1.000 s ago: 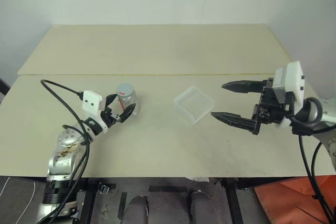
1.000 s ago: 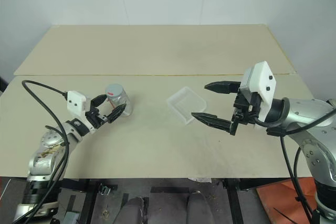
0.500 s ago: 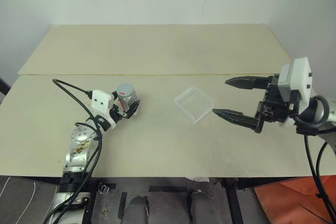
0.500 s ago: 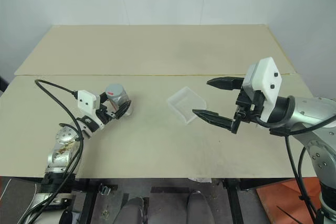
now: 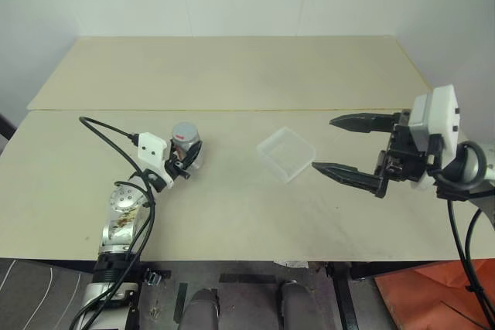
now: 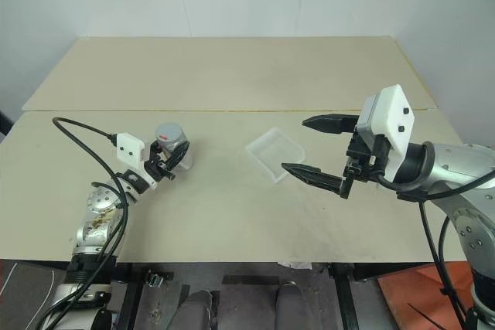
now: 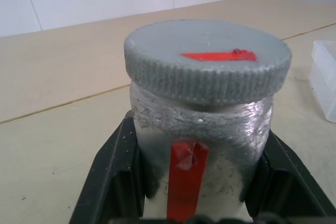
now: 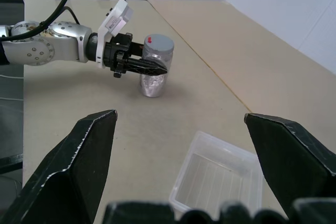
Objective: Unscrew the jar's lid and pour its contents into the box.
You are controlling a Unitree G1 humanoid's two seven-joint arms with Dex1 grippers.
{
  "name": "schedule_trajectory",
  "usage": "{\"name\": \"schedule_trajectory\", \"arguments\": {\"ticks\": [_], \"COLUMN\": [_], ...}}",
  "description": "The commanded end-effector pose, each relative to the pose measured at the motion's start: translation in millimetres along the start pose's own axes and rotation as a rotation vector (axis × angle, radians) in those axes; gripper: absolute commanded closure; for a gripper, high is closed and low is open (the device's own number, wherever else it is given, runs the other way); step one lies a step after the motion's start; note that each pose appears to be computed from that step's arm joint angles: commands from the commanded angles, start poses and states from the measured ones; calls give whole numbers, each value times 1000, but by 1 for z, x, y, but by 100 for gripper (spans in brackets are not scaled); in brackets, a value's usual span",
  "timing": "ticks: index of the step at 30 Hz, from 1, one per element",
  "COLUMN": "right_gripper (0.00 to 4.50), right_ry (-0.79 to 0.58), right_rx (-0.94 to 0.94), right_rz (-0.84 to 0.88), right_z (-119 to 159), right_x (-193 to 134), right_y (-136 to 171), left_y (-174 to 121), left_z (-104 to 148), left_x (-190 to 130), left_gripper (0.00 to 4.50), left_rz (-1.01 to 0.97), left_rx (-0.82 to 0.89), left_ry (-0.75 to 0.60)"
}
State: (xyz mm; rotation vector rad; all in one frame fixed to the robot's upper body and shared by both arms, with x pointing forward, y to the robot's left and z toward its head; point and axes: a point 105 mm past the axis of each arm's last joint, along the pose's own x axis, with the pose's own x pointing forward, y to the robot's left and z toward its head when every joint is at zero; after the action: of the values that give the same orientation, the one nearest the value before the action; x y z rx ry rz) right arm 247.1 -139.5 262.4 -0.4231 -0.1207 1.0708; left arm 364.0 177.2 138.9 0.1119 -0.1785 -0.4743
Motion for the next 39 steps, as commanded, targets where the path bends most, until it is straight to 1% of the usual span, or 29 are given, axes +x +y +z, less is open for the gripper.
{"name": "schedule_trajectory", "arguments": {"ticks": [1, 3, 6, 10, 13, 15, 17, 19, 22, 24, 29, 39], "right_gripper": [0, 0, 0, 0, 0, 0, 0, 0, 0, 0, 0, 0], "right_ry": [-29, -33, -55, -119, -170, -187, -202, -210, -206, -178, -139, -121], "right_rx": [-62, -61, -56, -15, 47, 70, 76, 88, 97, 107, 110, 113], "right_rz": [-8, -11, -24, -17, 12, 43, 77, 102, 113, 100, 83, 79], "right_z": [13, 13, 13, 18, 27, 33, 39, 45, 49, 48, 45, 43], "right_x": [-3, -1, 5, 23, 45, 58, 71, 83, 98, 106, 118, 125], "right_y": [-1, -1, -5, -12, -16, -14, -11, -9, -8, -9, -8, -5], "left_y": [-4, -6, -7, -16, -28, -36, -48, -59, -70, -74, -79, -82], "left_z": [7, 16, 40, 73, 89, 96, 101, 104, 108, 110, 114, 117], "left_x": [6, 6, 7, -2, -6, -5, -3, 1, 11, 14, 20, 23], "left_gripper": [257, 257, 257, 257, 257, 257, 257, 257, 257, 257, 257, 257], "left_rz": [-25, -64, -153, -392, -576, -663, -774, -859, -911, -947, -988, -1007], "left_rx": [21, 26, 17, 11, 1, -10, -32, -19, -14, -5, 12, 33], "left_ry": [-24, -31, -50, -35, -15, -20, -15, -20, -54, -66, -94, -117]}}
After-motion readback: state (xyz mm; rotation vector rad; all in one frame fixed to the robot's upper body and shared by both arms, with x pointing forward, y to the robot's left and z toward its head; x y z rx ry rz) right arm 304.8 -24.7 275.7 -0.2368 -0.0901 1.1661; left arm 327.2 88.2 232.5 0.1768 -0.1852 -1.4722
